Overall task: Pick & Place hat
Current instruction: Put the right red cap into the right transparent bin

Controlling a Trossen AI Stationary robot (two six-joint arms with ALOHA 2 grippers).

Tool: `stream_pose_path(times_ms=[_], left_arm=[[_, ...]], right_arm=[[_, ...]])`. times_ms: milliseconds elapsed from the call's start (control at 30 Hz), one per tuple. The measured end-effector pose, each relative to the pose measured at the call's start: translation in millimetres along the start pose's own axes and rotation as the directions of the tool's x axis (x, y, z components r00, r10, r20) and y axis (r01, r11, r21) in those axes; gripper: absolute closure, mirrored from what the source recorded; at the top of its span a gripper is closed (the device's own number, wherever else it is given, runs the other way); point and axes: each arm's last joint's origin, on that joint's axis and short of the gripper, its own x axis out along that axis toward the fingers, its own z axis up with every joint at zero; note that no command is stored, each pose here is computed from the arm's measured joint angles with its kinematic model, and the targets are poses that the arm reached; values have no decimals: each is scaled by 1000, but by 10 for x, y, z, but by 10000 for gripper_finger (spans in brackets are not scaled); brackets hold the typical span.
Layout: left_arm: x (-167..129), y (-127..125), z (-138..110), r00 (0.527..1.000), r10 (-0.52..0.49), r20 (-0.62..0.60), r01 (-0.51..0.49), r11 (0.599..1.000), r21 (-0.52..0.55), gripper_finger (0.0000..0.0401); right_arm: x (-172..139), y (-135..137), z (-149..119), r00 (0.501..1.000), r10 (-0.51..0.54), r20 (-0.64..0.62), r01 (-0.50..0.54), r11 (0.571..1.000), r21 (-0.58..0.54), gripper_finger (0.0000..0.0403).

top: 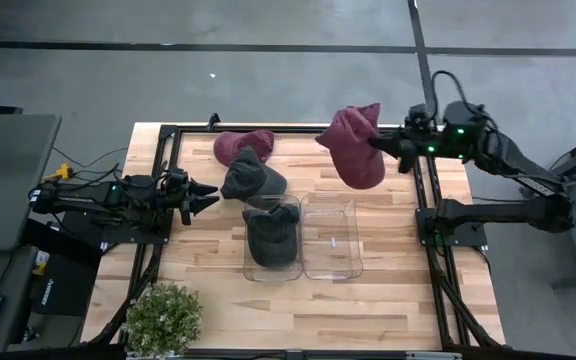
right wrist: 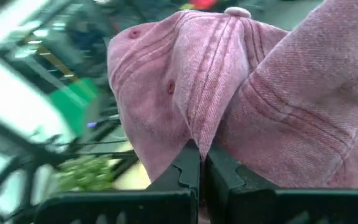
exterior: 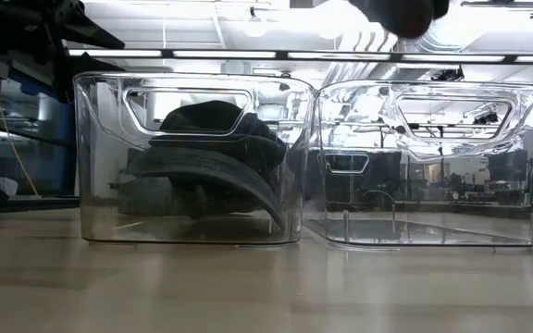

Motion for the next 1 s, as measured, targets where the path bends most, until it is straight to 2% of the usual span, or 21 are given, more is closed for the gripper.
stream_pose_path(times_ms=[167,367,567,733,867,1000], left_arm=[[0,0,0,1000,0,0,0,1000,0,203],[0,0,0,1000,0,0,0,1000,0,203],[0,0,0,1000,0,0,0,1000,0,203],[0,0,0,1000,0,0,0,1000,0,203],[0,0,0,1000,0,0,0,1000,0,203],[0,0,0,1000,0,0,0,1000,0,203]], right_arm=[[-182,107,13,985,173,-3,-173,983,-69,402],[-416,208,18,943,331,2,-328,933,-150,402],[-649,322,31,852,523,-12,-511,828,-230,403],[-830,435,65,712,700,-60,-676,660,-326,403],[-926,487,94,654,755,-55,-717,595,-364,403],[-952,500,97,634,771,-63,-733,574,-364,403]])
